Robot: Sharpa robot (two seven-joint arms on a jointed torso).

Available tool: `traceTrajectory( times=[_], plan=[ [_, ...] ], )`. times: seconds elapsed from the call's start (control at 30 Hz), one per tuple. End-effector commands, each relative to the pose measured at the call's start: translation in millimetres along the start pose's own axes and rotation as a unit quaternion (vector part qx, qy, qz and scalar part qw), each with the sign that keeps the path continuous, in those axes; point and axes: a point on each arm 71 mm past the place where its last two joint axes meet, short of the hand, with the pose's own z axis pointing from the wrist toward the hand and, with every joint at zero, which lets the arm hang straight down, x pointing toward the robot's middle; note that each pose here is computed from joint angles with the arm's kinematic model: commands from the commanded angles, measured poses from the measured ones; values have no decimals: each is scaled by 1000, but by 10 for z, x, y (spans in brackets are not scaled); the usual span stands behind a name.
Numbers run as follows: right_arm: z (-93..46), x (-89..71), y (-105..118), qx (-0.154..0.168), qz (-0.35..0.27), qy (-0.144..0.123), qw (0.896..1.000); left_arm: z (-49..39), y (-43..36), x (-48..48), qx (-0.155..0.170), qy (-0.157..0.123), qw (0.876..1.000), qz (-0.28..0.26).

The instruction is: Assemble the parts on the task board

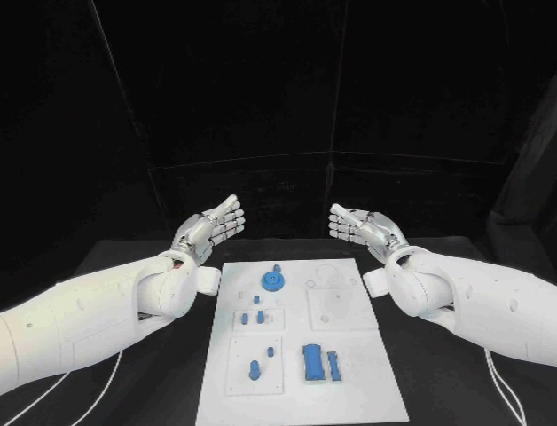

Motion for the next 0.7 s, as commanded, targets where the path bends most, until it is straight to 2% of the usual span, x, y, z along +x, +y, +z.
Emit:
traceTrajectory(
  times=[0.03, 0.17, 0.37, 0.53, 0.7],
  plan=[
    [-83, 48, 53, -11, 14, -55, 998, -81, -5, 52, 9, -35, 999, 32],
    [-248, 191, 111, -12, 34, -89, 995, -242, -9, 182, 14, -62, 997, 47],
    [-426, 324, 177, -8, 50, -121, 991, -438, -49, 325, 22, -92, 993, 65],
    [-486, 365, 200, -5, 55, -131, 990, -523, -76, 382, 27, -104, 992, 72],
    [-490, 367, 202, -5, 55, -131, 990, -544, -83, 395, 28, -107, 991, 74]
  ],
)
